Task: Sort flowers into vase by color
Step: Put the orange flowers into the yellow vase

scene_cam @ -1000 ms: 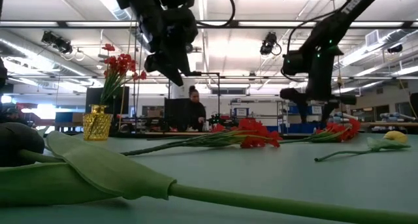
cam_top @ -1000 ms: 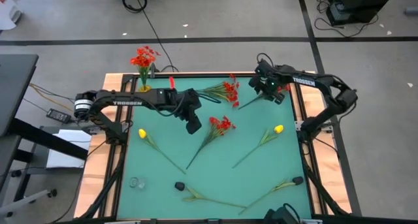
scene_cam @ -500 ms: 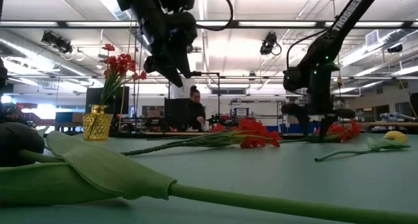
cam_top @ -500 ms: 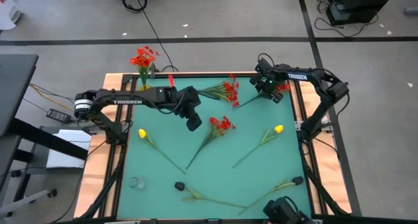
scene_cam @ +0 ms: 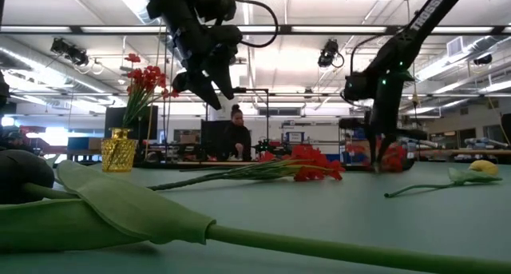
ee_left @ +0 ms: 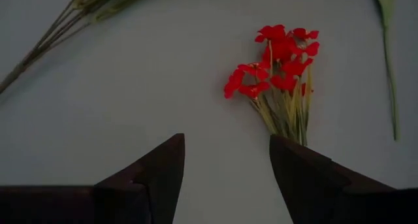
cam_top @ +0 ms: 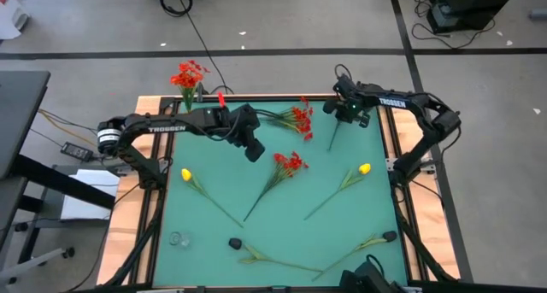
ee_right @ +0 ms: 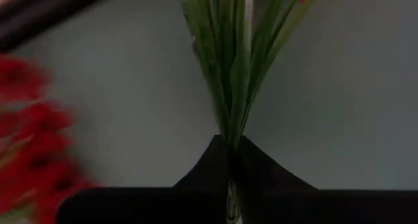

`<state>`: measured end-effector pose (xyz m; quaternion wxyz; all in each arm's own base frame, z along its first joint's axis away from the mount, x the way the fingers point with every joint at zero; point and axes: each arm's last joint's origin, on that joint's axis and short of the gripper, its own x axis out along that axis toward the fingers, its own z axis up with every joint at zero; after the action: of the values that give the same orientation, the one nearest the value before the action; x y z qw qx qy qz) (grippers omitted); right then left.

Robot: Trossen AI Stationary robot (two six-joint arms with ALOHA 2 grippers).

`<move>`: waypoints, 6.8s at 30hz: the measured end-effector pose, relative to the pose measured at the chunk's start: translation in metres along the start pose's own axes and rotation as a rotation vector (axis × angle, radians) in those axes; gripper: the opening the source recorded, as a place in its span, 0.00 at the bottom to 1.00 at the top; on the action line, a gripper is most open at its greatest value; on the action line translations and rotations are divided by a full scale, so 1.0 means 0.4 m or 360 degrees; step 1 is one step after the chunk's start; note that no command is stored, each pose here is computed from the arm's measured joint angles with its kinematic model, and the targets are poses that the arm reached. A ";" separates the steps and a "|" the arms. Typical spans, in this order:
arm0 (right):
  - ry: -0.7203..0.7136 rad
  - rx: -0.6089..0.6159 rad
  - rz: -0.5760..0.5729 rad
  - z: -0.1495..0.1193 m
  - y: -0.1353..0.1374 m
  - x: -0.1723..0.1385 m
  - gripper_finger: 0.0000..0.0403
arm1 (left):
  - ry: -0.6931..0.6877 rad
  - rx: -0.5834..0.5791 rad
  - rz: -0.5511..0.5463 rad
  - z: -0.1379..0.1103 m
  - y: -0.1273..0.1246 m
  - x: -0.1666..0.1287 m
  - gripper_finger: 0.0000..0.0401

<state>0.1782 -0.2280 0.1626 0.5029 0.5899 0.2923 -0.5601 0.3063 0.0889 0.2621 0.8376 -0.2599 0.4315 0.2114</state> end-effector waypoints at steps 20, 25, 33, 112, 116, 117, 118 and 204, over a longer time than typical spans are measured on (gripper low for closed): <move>-0.0600 -0.1283 0.1730 -0.216 0.182 -0.375 0.05 | -0.0613 -0.0006 -0.0514 0.098 -0.059 -0.028 0.57; -0.0705 -0.1436 0.1953 -0.265 0.184 -0.430 0.05 | -0.0894 0.0028 -0.0657 0.133 -0.076 -0.055 0.57; -0.0751 -0.1620 0.2125 -0.325 0.190 -0.457 0.05 | -0.1198 0.0223 -0.0856 0.164 -0.097 -0.094 0.54; -0.0888 -0.2129 0.2127 -0.350 -0.114 -0.656 0.29 | -0.1481 0.0658 -0.0031 -0.158 0.098 -0.499 0.03; -0.0894 -0.2126 0.2134 -0.350 -0.114 -0.658 0.29 | -0.1468 0.0634 0.0047 -0.181 0.121 -0.489 0.03; -0.0894 -0.2126 0.2134 -0.350 -0.114 -0.657 0.29 | -0.1461 0.0619 0.0063 -0.191 0.129 -0.479 0.03; -0.0894 -0.2126 0.2133 -0.350 -0.114 -0.657 0.29 | -0.1445 0.0597 0.0076 -0.204 0.138 -0.464 0.03; -0.0896 -0.2125 0.2136 -0.350 -0.114 -0.657 0.29 | -0.1163 -0.0706 0.0877 -0.431 0.339 -0.296 0.54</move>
<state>0.1352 -0.0269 0.3829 0.9970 0.0737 0.0227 0.0014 0.0583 0.0722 0.2415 0.7717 -0.2171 0.1076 0.5880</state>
